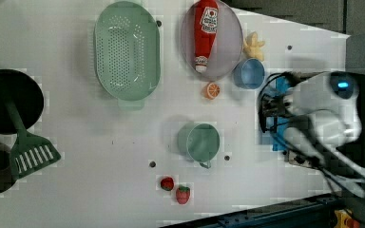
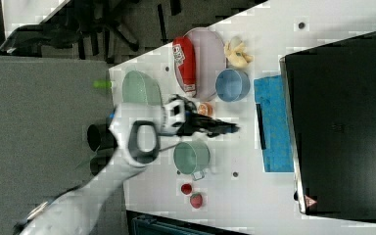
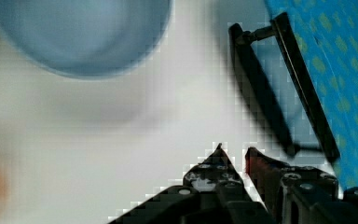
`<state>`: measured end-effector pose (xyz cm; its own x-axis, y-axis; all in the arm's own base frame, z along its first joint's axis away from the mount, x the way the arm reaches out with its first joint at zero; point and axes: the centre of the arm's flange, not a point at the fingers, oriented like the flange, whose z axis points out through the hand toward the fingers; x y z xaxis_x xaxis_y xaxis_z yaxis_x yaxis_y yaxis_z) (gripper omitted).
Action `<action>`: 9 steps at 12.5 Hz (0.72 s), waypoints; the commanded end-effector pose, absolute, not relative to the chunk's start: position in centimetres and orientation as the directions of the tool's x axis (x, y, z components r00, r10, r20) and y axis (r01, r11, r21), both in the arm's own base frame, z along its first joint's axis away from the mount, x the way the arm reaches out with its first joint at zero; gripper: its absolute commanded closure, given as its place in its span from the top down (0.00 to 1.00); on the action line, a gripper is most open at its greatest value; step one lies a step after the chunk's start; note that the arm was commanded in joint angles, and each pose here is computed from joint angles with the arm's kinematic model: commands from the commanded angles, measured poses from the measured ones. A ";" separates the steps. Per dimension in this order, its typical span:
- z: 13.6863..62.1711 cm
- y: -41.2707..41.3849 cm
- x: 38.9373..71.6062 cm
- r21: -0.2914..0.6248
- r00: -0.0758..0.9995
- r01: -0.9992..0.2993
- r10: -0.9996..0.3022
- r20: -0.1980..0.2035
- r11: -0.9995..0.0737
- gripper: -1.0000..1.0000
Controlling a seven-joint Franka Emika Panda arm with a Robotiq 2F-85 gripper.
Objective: Flap open oven.
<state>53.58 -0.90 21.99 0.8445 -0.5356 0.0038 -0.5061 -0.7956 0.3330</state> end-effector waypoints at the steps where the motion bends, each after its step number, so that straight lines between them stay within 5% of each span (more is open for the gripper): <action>1: 36.4 -0.4 54.9 0.119 0.719 -0.694 -0.693 0.054 -0.710 0.17; 2: 39.9 -0.8 54.2 0.097 0.691 -0.720 -0.722 0.019 -0.687 0.17; 5: 50.5 -2.2 53.0 0.016 0.664 -0.748 -0.746 0.055 -0.664 0.17; 9: 56.5 -4.0 50.5 0.035 0.602 -0.798 -0.798 0.014 -0.601 0.17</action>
